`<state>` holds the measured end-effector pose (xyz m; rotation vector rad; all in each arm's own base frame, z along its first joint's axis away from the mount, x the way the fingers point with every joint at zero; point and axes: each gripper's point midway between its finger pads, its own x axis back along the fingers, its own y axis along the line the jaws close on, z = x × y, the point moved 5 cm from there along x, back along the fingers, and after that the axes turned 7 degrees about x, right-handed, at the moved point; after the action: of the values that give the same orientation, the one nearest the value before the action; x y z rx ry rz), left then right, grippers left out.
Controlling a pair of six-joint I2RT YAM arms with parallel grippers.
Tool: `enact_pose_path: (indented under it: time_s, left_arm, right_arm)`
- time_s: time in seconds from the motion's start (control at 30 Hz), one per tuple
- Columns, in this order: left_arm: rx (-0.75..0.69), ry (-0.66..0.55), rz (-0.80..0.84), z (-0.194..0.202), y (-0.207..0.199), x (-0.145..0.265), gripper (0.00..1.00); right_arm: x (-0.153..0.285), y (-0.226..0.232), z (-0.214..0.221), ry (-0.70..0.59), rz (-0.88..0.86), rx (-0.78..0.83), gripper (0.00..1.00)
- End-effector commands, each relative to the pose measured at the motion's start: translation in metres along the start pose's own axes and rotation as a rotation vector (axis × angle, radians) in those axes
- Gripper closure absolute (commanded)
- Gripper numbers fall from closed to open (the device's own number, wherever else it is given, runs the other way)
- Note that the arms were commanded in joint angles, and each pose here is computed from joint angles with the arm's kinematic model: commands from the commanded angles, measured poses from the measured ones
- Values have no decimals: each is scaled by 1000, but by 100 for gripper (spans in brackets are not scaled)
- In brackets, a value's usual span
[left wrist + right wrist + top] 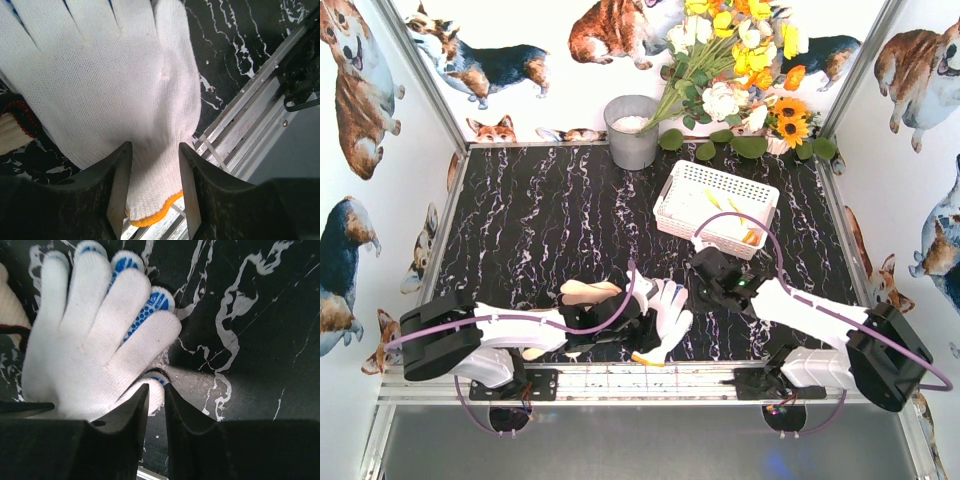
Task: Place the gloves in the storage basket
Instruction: Adjust the glove at the center of the board.
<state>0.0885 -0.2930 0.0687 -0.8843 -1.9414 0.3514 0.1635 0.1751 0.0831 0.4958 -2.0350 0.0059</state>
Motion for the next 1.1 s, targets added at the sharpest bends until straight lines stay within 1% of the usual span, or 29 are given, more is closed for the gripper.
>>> enact_pose_path:
  time_s: [0.0,0.07,0.2,0.43,0.63,0.9,0.97,1.07]
  left_arm:
    - [-33,-45,28,-18,-19,7,62]
    - [-42,-55,15,-22,-19,8,62]
    - [-39,-61,-49,-19,-8,6,62]
    - [-11,-41,-74,-7,5,2,62]
    - [5,-5,-86,6,15,-2,63]
    - [15,13,-101,12,20,-3,63]
    - [17,14,-103,12,21,-3,64]
    - [17,17,-103,13,21,-2,64]
  right_arm:
    - [13,9,-38,-166,-7,-21,75]
    - [12,8,-42,-179,-4,-30,71]
    - [5,7,-47,-185,-1,-78,66]
    - [-9,1,-51,-207,-5,-186,62]
    - [-20,-3,-53,-210,17,-206,62]
    - [-32,-5,-47,-125,37,-187,63]
    - [-34,-5,-44,-111,34,-188,65]
    - [-36,-5,-42,-107,38,-192,71]
